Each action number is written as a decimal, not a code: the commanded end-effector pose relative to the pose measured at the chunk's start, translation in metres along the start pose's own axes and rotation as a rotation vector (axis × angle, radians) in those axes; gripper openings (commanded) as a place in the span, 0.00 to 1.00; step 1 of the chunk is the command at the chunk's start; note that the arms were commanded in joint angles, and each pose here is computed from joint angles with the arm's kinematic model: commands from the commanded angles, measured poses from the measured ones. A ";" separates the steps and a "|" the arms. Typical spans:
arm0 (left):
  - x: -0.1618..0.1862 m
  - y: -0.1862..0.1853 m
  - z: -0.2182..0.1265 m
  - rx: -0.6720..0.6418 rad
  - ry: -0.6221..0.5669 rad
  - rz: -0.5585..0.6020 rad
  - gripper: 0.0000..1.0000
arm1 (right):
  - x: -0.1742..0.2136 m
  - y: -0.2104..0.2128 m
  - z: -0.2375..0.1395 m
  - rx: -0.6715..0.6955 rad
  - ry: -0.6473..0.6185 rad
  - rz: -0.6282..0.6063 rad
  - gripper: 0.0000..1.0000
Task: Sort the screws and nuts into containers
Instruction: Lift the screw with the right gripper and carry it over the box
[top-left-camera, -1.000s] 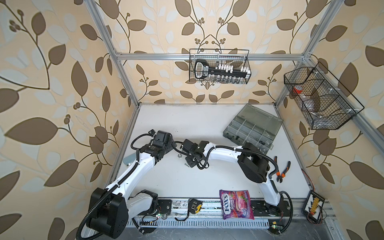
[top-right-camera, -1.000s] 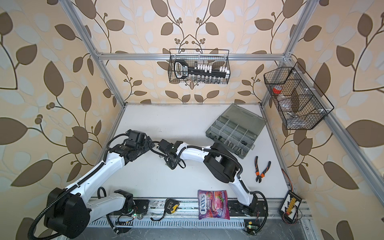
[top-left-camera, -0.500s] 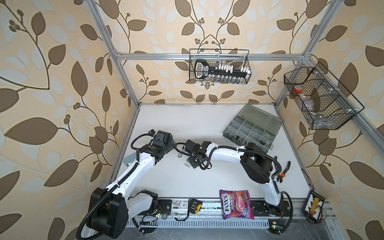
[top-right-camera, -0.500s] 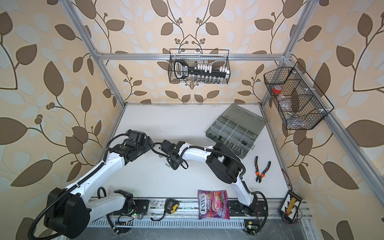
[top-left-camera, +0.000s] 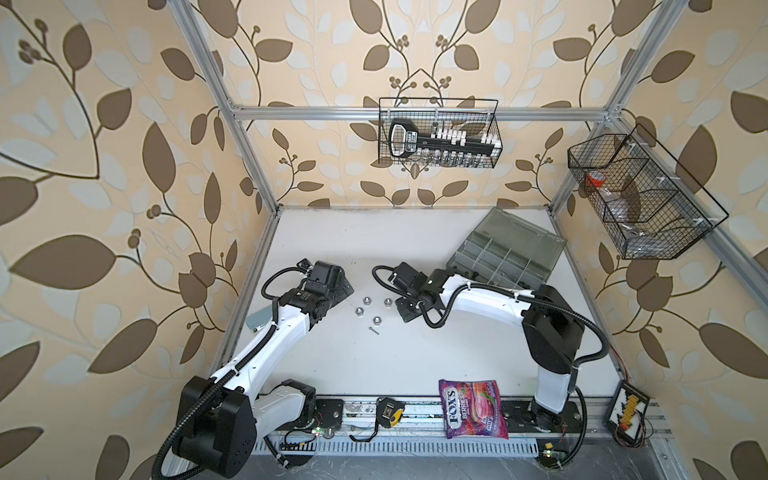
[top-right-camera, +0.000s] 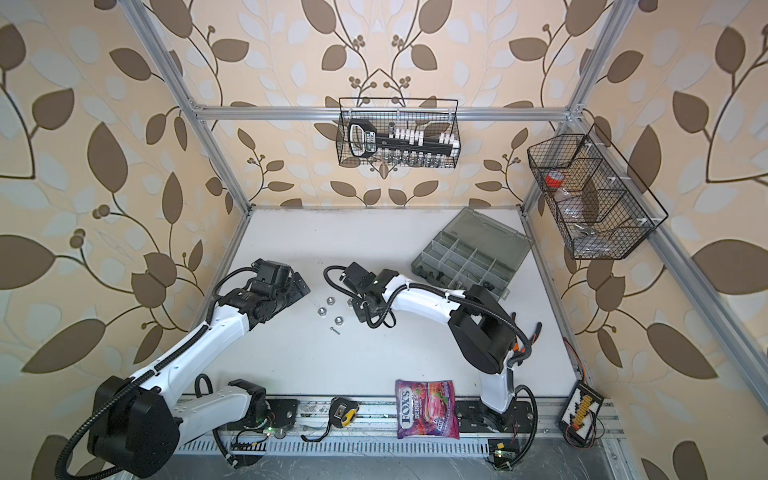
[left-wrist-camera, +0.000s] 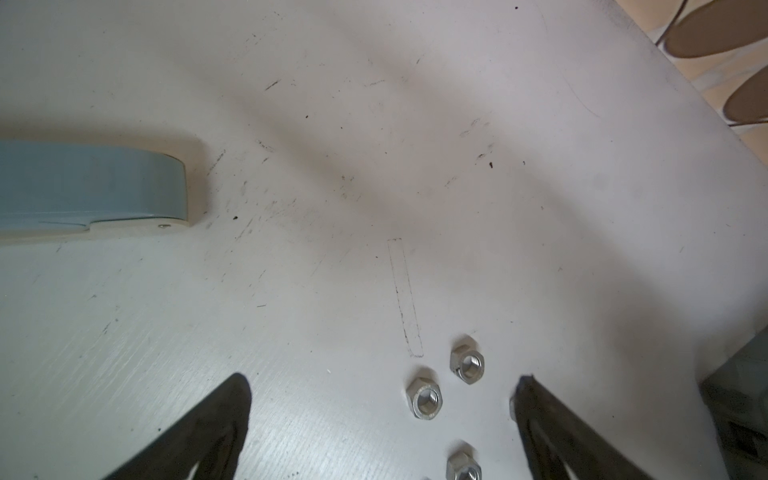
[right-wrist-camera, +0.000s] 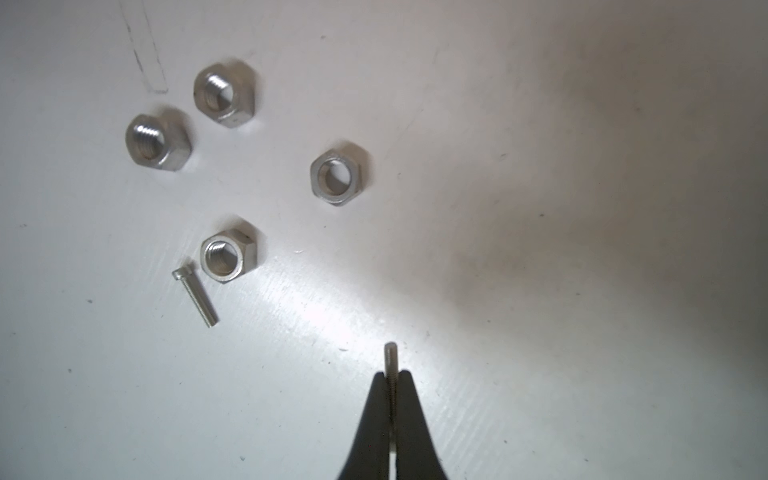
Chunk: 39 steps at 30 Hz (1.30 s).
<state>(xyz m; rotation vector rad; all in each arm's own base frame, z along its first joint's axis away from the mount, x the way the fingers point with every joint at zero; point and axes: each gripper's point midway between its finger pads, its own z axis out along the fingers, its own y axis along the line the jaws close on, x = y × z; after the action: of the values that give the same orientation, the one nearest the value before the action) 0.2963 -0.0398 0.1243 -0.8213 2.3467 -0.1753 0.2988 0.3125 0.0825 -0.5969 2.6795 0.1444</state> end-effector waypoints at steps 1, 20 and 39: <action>-0.012 -0.004 -0.005 0.012 -0.037 -0.010 0.99 | -0.006 -0.040 -0.016 0.062 -0.030 0.070 0.00; -0.008 -0.013 0.001 0.036 0.000 0.004 0.99 | -0.003 -0.288 -0.059 0.364 -0.126 0.485 0.00; -0.007 -0.012 -0.002 0.037 0.001 0.006 0.99 | 0.031 -0.347 -0.039 0.409 -0.071 0.606 0.00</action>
<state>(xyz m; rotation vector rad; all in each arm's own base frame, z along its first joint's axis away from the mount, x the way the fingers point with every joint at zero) 0.2984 -0.0459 0.1166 -0.8130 2.3798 -0.1970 0.4093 -0.0199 0.1168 0.3534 2.5843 -0.2194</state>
